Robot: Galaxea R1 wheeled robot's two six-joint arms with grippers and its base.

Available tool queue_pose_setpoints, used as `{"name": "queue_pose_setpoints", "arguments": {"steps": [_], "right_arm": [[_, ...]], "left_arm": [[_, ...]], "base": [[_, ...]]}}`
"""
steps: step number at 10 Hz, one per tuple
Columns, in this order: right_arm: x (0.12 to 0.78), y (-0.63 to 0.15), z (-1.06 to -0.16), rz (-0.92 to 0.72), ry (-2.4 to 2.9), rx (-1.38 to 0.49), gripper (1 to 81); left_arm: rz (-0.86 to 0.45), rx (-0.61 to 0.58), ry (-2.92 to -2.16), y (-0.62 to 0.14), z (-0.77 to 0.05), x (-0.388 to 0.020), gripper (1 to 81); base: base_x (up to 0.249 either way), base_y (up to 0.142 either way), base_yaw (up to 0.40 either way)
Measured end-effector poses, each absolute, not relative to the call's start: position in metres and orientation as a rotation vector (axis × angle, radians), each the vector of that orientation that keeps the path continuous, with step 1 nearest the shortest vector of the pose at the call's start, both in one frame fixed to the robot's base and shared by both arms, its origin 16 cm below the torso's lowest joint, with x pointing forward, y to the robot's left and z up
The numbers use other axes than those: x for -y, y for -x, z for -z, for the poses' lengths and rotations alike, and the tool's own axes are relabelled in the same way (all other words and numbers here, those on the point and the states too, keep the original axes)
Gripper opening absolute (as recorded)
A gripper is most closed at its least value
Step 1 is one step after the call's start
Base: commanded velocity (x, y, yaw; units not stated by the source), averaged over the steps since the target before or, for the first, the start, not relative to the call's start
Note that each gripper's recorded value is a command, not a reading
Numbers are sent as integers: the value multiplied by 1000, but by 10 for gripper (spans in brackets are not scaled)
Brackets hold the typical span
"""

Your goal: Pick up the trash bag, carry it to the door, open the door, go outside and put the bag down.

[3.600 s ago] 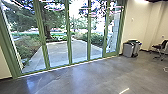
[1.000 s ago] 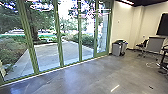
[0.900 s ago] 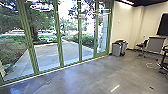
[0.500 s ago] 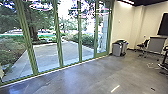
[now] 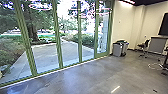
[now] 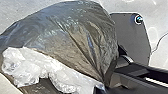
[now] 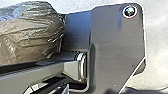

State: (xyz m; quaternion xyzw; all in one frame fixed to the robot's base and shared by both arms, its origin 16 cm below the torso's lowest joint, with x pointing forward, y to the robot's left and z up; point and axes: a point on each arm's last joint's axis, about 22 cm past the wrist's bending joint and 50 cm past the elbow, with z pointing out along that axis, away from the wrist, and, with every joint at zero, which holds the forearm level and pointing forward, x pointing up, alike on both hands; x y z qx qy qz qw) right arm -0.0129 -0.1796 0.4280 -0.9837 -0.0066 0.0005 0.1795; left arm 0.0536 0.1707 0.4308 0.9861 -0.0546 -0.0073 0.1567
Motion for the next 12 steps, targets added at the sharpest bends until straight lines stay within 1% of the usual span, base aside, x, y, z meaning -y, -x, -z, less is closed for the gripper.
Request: {"name": "queue_pose_setpoints", "arguments": {"steps": [3, 7, 11, 12], "right_arm": [[180, 13, -428, -1, 2782, 19, 811], [176, 12, -428, -1, 2777, 19, 811], [180, 14, -428, -3, 2782, 18, 811], [181, 14, -428, -3, 2783, 17, 811]], "left_arm": [[21, 156, -2822, -54, -431, -171, 10], [19, 156, -2830, -56, -430, -176, 10], [21, 156, -2824, -54, -431, -171, 10], [20, 156, -2824, -54, -431, -171, 10]], "base": [[115, 0, 0], [115, -70, 0], [115, -69, 0], [115, 0, 0]]}}
